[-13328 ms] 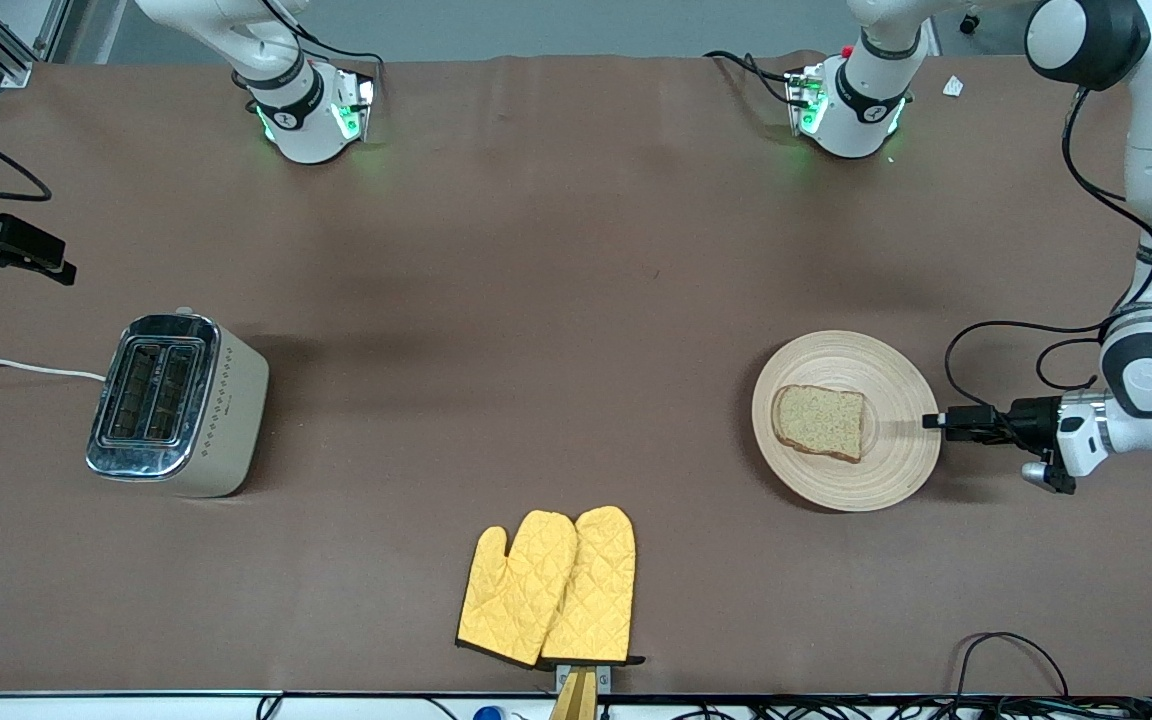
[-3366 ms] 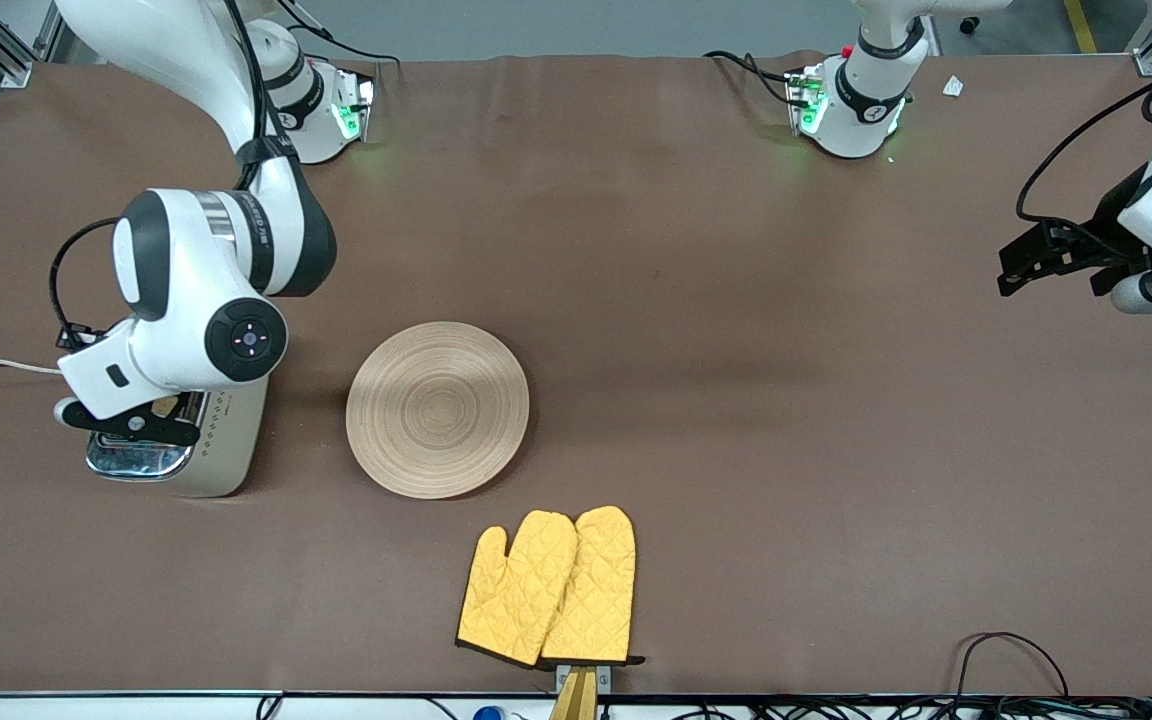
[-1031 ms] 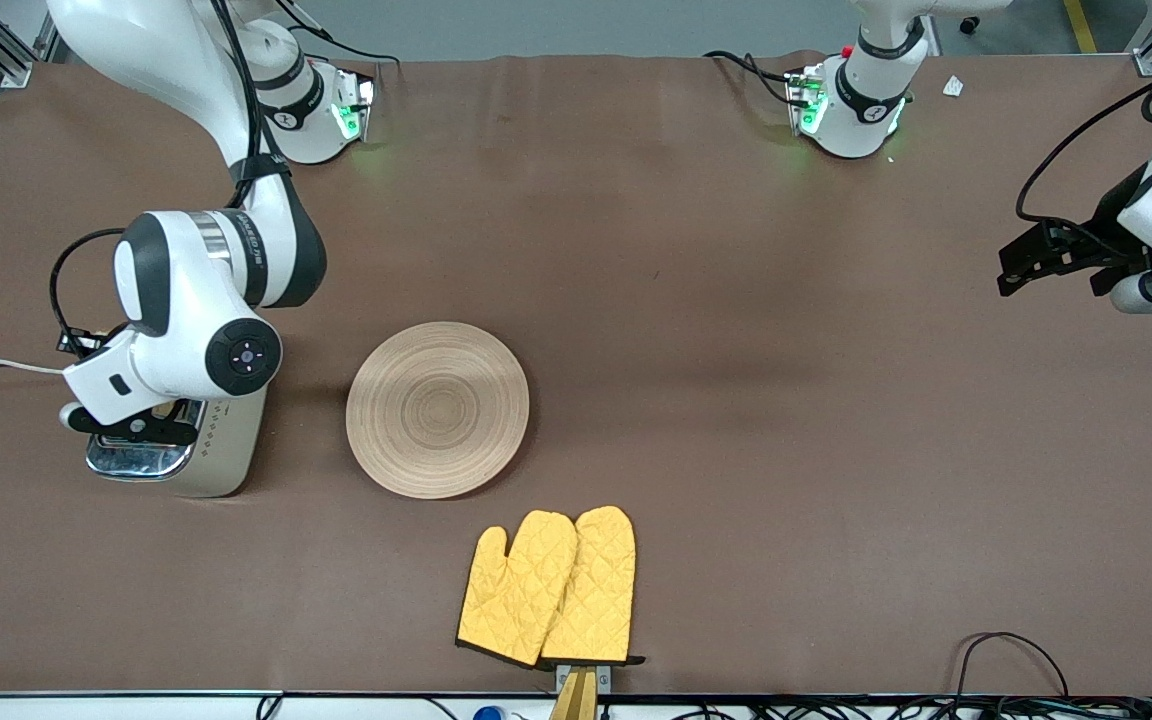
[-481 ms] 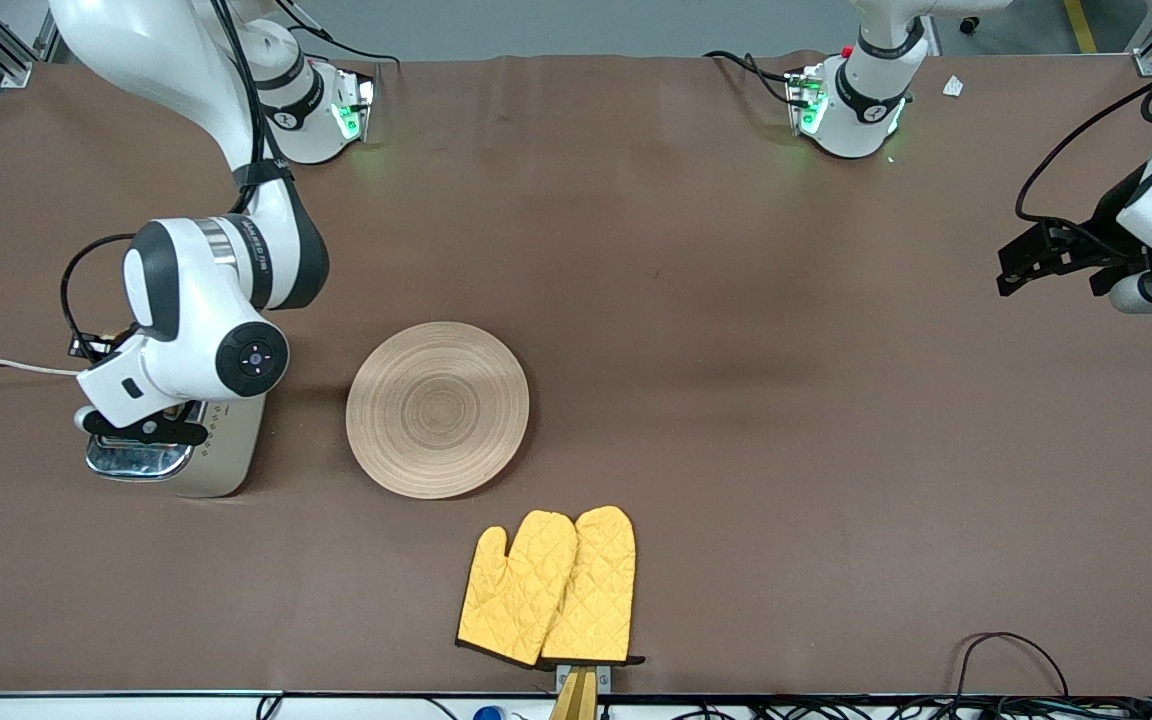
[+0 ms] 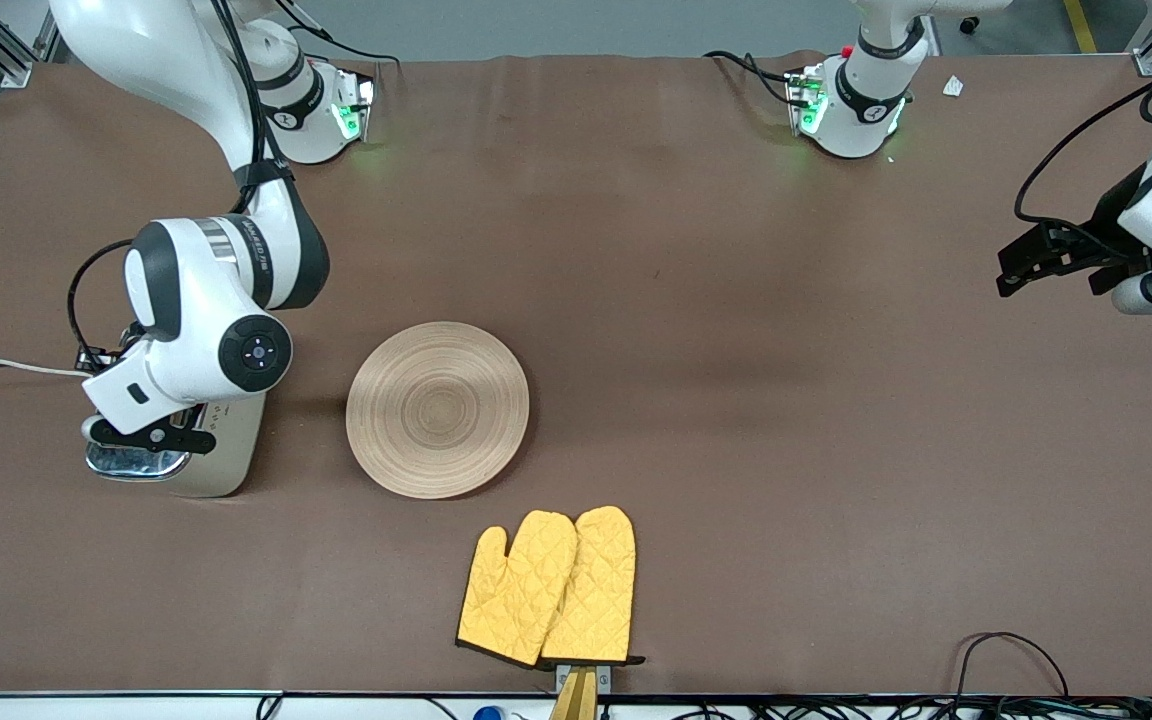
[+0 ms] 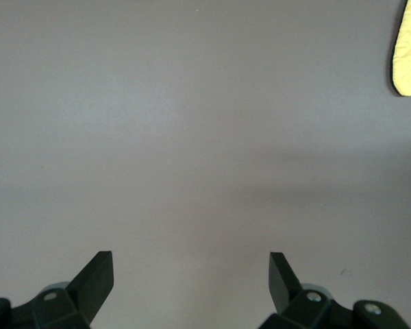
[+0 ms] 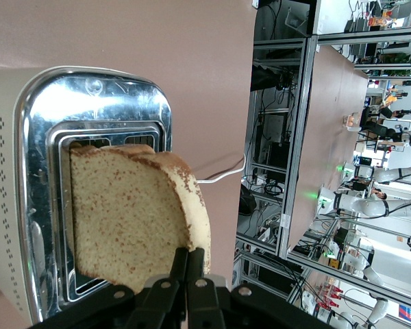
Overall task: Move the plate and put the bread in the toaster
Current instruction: 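Open the right gripper to release the bread in the slot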
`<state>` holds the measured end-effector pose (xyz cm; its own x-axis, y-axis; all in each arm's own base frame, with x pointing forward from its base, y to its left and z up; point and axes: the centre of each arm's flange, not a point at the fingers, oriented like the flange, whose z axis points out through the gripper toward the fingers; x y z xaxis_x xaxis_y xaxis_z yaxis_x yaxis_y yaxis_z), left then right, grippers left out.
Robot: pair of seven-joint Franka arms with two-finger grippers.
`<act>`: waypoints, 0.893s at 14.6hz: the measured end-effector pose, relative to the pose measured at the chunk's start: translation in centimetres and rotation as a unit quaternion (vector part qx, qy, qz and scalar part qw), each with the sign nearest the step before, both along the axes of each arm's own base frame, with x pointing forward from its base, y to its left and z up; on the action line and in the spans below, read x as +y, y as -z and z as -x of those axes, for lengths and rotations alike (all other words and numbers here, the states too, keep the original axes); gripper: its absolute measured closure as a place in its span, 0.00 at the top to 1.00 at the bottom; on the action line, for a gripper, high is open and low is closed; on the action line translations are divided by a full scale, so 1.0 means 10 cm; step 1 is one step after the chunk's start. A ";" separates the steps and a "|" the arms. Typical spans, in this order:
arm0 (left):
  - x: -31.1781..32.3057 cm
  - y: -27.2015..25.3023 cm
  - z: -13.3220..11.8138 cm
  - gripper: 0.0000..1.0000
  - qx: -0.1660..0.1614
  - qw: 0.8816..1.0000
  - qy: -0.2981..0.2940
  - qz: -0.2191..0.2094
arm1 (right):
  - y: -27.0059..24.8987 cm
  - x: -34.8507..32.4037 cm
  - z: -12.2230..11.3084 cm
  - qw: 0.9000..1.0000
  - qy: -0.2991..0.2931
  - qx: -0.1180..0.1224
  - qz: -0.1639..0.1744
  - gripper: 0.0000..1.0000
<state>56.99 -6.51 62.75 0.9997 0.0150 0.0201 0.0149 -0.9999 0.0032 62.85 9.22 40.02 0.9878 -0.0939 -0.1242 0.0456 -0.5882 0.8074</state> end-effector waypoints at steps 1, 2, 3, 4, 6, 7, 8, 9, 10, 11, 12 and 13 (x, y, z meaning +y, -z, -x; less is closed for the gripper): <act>0.00 0.00 0.00 1.00 0.000 1.000 -0.004 0.000 | 0.00 0.00 0.00 1.000 0.000 0.000 0.000 0.03; 0.00 0.00 0.00 1.00 0.000 1.000 -0.005 0.000 | 0.00 0.00 0.00 1.000 -0.001 -0.001 -0.001 0.03; -0.01 0.00 0.00 1.00 -0.001 1.000 -0.005 0.000 | 0.00 0.00 -0.01 1.000 -0.001 -0.001 -0.001 0.03; -0.01 0.00 0.00 1.00 -0.003 1.000 -0.005 0.000 | 0.01 -0.02 -0.01 1.000 0.000 -0.001 -0.002 0.03; -0.01 -0.01 -0.01 1.00 -0.005 1.000 -0.004 0.001 | 0.06 -0.06 0.00 1.000 0.008 0.003 -0.015 0.03; -0.02 -0.01 -0.01 1.00 -0.005 1.000 -0.004 0.001 | 0.12 -0.07 0.02 0.999 0.019 0.008 -0.032 0.03; -0.02 -0.01 -0.01 1.00 -0.005 1.000 -0.004 0.001 | 0.19 -0.09 0.04 0.998 0.032 0.016 -0.051 0.02; -0.02 -0.01 -0.01 1.00 -0.006 1.000 -0.004 0.001 | 0.26 -0.10 0.05 0.997 0.041 0.022 -0.063 0.02; -0.02 -0.01 -0.01 1.00 -0.006 1.000 -0.004 0.001 | 0.33 -0.11 0.05 0.996 0.045 0.026 -0.069 0.02; -0.02 -0.01 -0.01 1.00 -0.007 1.000 -0.004 0.001 | 0.40 -0.11 0.04 0.996 0.046 0.030 -0.070 0.02; -0.02 -0.01 -0.01 1.00 -0.007 1.000 -0.004 0.001 | 0.46 -0.10 0.03 0.996 0.044 0.032 -0.071 0.02; -0.02 -0.01 -0.01 1.00 -0.007 1.000 -0.004 0.001 | 0.52 -0.08 0.02 0.996 0.041 0.033 -0.072 0.02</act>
<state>57.11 -6.74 62.87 0.9992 0.0222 0.0333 0.0220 -0.9997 0.0053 62.61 8.43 34.81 0.9668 -0.1502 -0.2067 0.0430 -0.7018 0.7111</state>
